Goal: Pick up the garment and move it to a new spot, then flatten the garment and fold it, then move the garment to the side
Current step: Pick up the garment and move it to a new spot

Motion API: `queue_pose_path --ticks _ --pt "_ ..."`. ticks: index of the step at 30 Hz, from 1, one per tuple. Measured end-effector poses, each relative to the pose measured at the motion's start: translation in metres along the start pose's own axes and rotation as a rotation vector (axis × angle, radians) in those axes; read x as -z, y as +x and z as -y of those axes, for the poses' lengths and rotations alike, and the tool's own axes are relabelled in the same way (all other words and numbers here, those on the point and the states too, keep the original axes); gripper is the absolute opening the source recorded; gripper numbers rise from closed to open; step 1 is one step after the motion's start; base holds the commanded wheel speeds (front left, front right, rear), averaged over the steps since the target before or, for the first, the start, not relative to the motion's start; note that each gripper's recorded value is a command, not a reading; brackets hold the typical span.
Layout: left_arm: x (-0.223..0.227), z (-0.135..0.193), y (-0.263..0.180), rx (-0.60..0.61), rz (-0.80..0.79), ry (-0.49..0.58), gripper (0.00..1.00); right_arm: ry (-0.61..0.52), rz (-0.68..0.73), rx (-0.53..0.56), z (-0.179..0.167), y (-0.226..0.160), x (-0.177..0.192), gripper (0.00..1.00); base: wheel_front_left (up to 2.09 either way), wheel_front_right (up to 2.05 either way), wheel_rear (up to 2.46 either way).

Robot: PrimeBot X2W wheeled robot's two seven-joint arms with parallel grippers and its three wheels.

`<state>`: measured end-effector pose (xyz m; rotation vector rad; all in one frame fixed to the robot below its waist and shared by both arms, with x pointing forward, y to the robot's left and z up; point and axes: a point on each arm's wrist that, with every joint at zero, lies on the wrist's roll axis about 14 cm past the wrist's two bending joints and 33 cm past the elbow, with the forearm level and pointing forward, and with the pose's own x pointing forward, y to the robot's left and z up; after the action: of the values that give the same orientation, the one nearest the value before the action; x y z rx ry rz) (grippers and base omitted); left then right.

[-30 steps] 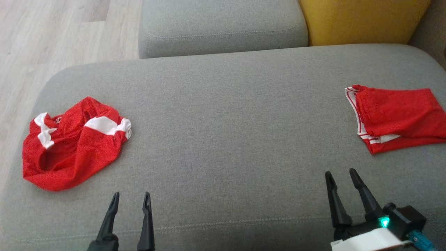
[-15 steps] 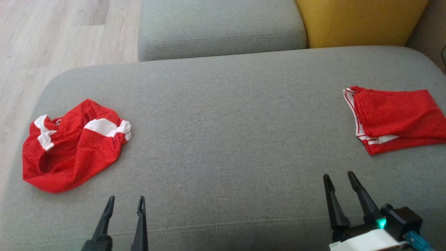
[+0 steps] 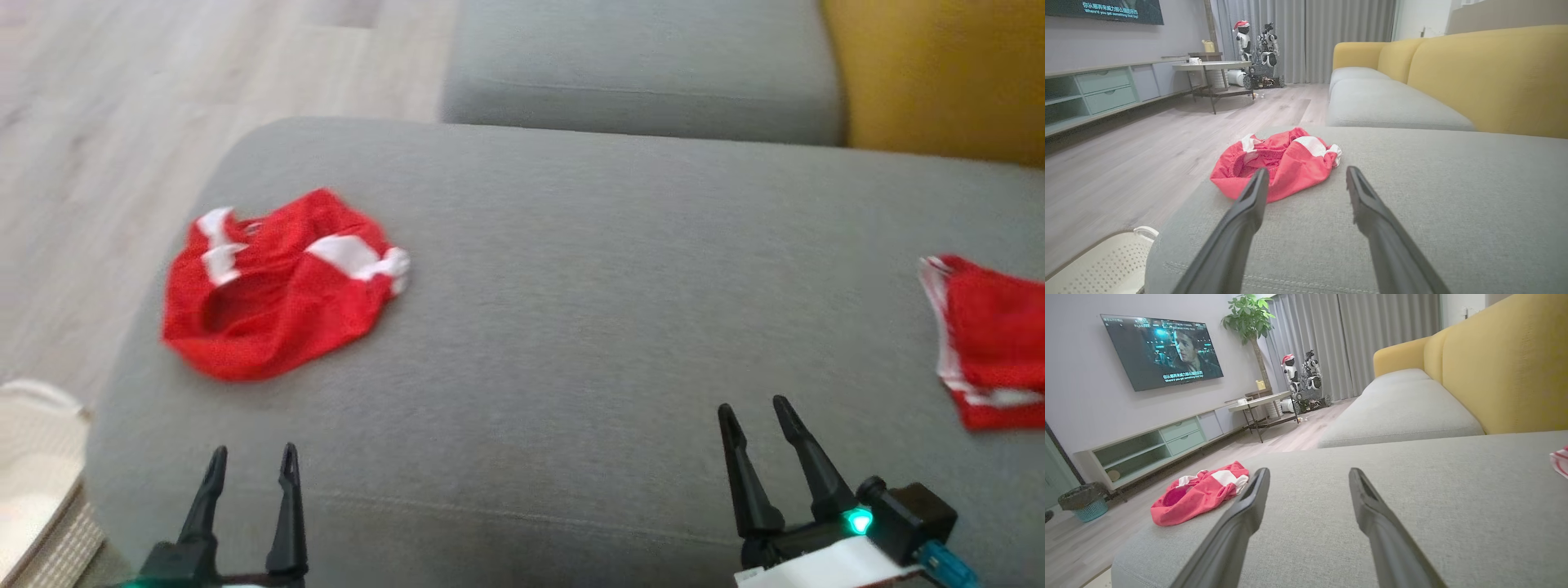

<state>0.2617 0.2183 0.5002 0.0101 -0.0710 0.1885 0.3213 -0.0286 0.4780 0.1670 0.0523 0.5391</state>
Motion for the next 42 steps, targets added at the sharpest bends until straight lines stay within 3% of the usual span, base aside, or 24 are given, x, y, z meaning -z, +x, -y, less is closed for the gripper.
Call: queue_pose_path --ticks 13,21,25,33,37,42 --pt "0.004 -0.068 -0.045 -0.208 -0.008 -0.009 1.0 0.015 -0.035 -0.184 -0.052 0.028 0.007 1.0 0.0 0.0 0.0" --pt "-0.004 -0.081 -0.048 -0.244 0.01 -0.007 1.0 0.032 -0.064 -0.191 -0.053 0.032 0.016 1.0 0.0 0.0 0.0" --pt "-0.026 -0.079 -0.019 -0.21 0.072 0.018 1.0 0.032 -0.11 -0.186 -0.044 0.032 0.031 1.0 0.0 0.0 0.0" --pt "-0.092 -0.054 0.09 -0.13 0.259 0.129 1.0 -0.034 -0.119 -0.183 0.002 0.065 0.037 1.0 0.0 0.0 0.0" --pt "-0.064 -0.045 0.134 -0.105 0.18 0.102 1.0 -0.053 -0.151 -0.165 0.027 0.073 0.051 1.0 0.0 0.0 0.0" --pt "0.006 -0.03 0.182 -0.039 -0.029 0.006 1.0 -0.052 -0.168 -0.119 0.052 0.08 0.062 1.0 0.0 0.0 0.0"
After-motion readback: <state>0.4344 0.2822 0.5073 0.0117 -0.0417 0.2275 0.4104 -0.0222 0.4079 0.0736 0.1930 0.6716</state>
